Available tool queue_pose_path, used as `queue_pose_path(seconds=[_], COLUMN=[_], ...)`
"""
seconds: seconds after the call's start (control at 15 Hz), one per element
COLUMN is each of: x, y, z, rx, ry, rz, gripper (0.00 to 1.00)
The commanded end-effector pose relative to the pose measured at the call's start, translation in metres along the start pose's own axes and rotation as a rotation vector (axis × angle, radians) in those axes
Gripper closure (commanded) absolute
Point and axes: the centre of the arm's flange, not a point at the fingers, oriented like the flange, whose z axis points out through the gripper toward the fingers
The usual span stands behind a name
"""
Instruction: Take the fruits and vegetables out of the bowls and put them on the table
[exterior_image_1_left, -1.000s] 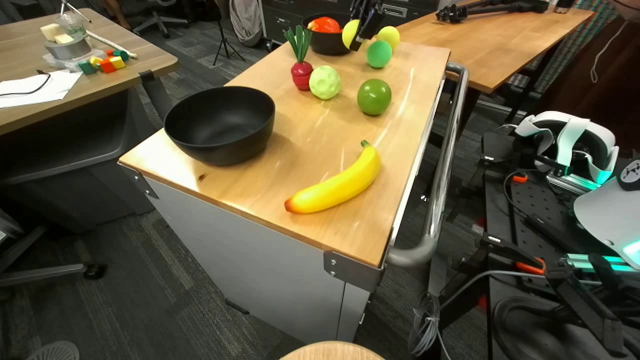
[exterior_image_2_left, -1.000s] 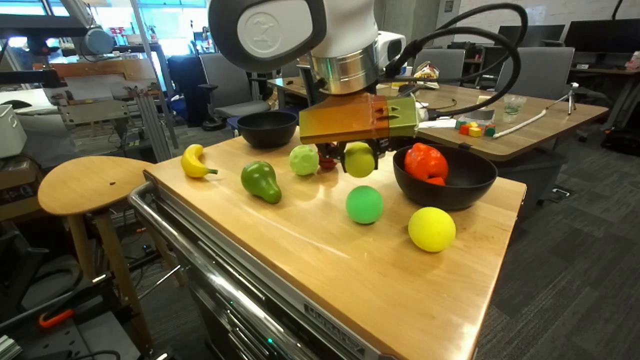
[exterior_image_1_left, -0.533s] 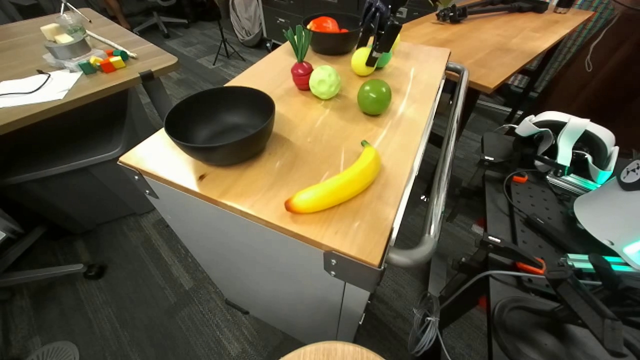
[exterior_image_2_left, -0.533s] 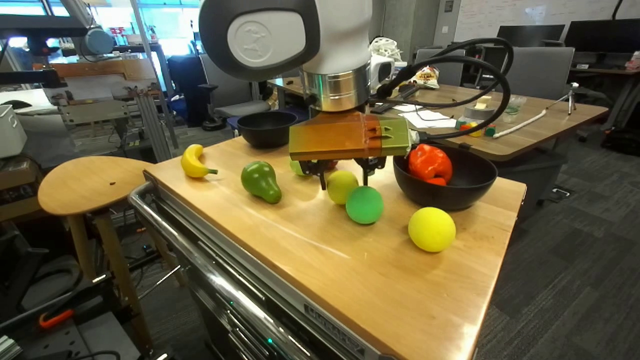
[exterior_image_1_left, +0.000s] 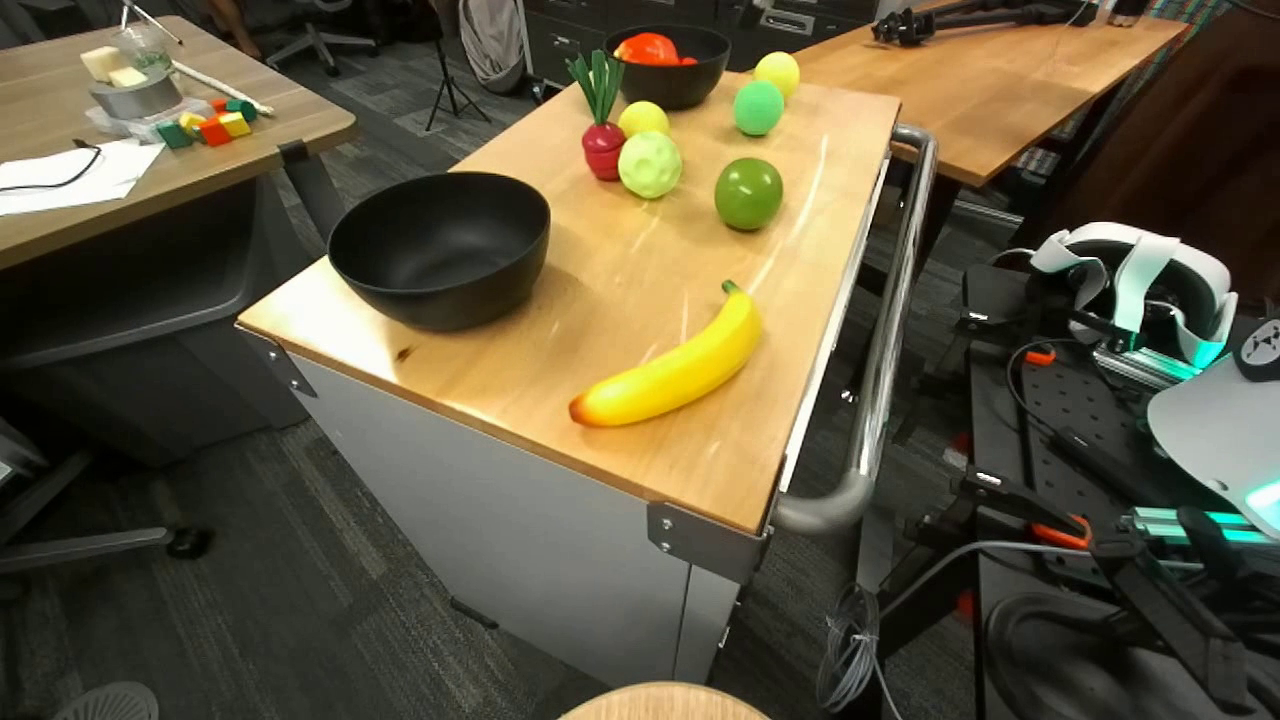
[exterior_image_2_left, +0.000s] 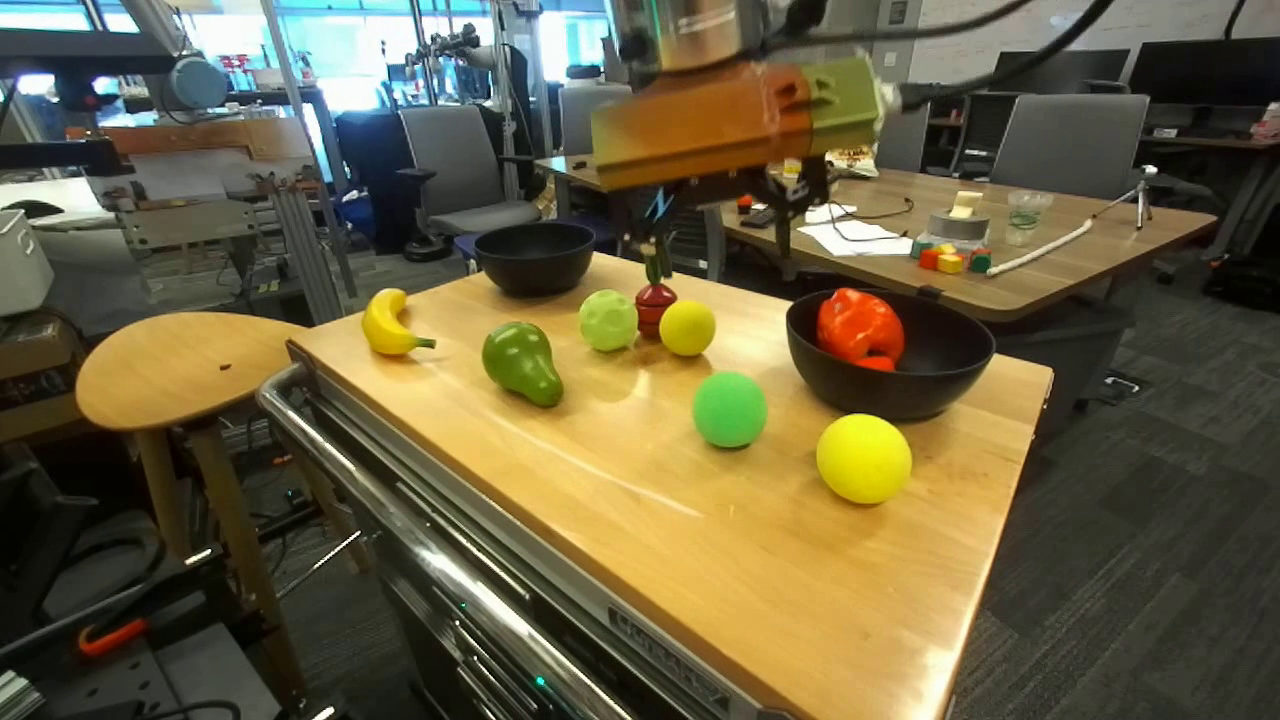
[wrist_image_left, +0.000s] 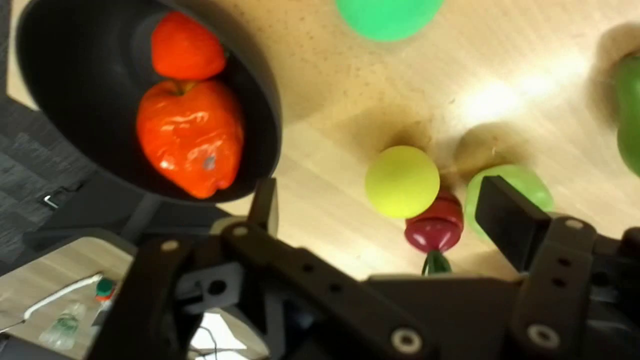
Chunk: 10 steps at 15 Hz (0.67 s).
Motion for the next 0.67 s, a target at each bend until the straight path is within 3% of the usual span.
queue_pose_path(seconds=[0.0,0.13,0.2,0.47,0.6], x=[0.028,0.035,0.015,0.019,0.018], y=[0.056,0.093,0.051,0.077,0.091], z=[-0.056,-0.067,-0.064,-0.064,-0.060], rx=[-0.007,0.016,-0.002,0.004,-0.034], ry=[0.084,0.081,0.064,0.056,-0.022], rz=[0.138,0.263,0.173,0.238,0.072], gripper=[0.00,0.00,0.00,0.00,0.00])
